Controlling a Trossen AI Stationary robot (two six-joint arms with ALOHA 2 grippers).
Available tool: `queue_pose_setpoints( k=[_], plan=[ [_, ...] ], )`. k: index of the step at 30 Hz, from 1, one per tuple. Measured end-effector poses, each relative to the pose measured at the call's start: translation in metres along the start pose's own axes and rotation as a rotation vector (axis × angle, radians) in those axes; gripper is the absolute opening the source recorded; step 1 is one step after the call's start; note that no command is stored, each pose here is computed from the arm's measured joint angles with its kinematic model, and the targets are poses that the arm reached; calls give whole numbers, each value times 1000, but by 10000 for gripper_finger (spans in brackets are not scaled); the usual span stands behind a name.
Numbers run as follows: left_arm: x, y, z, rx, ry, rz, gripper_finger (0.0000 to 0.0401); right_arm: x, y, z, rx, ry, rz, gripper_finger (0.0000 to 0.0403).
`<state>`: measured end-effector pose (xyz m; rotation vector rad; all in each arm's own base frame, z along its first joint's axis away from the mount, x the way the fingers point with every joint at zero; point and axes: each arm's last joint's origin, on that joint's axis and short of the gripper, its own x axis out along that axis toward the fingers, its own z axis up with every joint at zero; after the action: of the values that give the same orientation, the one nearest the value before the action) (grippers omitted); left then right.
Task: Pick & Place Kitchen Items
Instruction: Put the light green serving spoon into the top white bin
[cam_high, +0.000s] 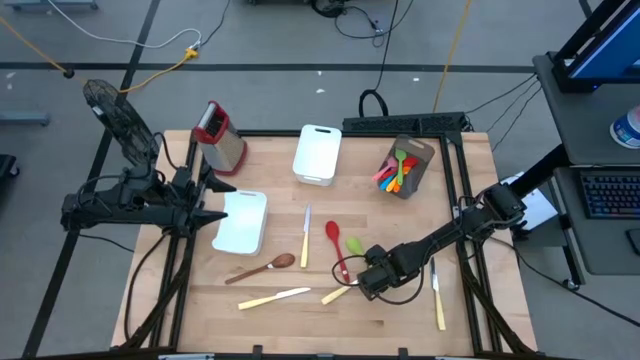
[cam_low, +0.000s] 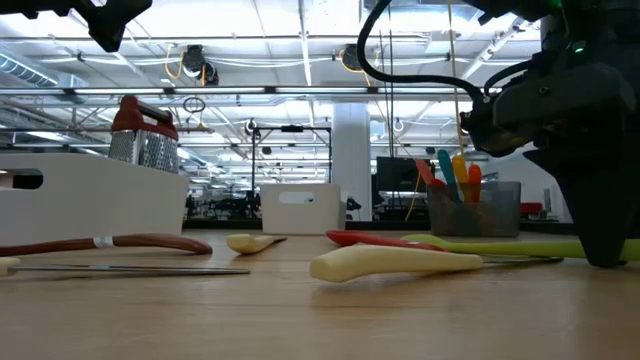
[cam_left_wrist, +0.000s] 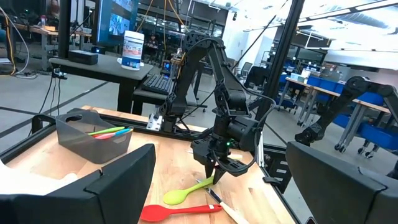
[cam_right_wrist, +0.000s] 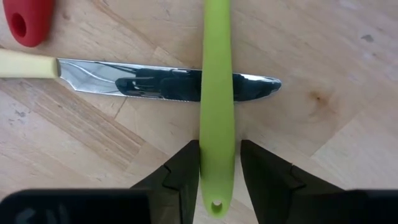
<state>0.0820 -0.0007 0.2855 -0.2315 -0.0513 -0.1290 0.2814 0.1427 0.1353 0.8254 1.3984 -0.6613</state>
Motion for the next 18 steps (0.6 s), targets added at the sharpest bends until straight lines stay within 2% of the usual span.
queue_pose_setpoints(
  k=[5,11,18],
  plan=[
    [0,0,0,0,0,0,367,0,0,0,13,1,-3,108],
    [0,0,0,0,0,0,367,0,-1,0,27,2,-8,62],
    [0,0,0,0,0,0,367,0,-1,0,29,19,-7,62]
  ],
)
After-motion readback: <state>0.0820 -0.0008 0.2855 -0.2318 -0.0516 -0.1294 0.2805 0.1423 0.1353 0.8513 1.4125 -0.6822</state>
